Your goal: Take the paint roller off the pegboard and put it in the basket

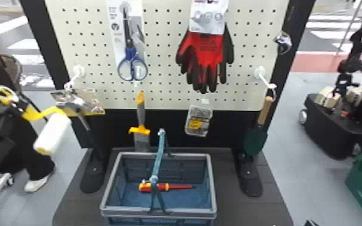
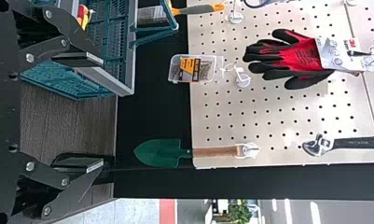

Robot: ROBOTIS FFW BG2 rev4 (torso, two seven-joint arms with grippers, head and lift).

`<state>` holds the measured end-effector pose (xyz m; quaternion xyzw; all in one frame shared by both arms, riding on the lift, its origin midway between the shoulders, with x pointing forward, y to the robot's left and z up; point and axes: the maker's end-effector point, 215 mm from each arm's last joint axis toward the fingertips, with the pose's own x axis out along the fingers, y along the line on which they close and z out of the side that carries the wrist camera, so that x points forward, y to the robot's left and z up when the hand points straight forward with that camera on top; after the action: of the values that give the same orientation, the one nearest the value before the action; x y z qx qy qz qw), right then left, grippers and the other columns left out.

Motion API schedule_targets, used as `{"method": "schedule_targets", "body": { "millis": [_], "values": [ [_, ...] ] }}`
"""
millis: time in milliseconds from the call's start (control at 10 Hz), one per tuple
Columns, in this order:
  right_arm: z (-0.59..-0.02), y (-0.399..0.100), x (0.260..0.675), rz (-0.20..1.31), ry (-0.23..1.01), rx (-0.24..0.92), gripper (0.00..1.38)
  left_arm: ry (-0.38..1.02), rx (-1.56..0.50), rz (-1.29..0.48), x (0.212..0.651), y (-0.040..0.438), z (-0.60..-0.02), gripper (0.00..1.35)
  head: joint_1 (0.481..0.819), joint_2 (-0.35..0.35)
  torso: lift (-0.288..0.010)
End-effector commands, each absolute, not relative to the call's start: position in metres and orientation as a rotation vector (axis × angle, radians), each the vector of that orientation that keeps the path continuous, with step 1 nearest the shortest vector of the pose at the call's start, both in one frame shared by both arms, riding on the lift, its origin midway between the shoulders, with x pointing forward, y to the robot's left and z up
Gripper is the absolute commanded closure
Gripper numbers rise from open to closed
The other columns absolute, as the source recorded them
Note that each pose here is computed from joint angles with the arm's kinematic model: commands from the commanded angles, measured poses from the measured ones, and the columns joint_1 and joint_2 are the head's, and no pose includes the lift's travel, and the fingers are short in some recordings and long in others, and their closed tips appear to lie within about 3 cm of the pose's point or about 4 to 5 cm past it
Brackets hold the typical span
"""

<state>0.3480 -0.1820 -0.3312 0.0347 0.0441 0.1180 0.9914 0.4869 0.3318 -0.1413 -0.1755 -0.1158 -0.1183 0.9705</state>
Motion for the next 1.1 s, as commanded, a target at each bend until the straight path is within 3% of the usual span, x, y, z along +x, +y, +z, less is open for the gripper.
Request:
{"method": "schedule_targets", "body": {
  "millis": [0, 400, 1000],
  "values": [
    [-0.331, -0.182, 0.348, 0.236, 0.088, 0.07, 0.5, -0.185, -0.46, -0.283, 0.498, 0.31, -0.176, 1.22, 0.549, 0.0, -0.1],
    [-0.332, -0.182, 0.348, 0.238, 0.089, 0.071, 0.5, -0.074, -0.624, -0.41, 0.529, 0.252, -0.246, 1.22, 0.549, 0.0, -0.1],
    [-0.33, -0.181, 0.349, 0.241, 0.084, 0.073, 0.5, 0.037, -0.665, -0.487, 0.55, 0.213, -0.301, 1.22, 0.549, 0.0, -0.1]
  ]
}}
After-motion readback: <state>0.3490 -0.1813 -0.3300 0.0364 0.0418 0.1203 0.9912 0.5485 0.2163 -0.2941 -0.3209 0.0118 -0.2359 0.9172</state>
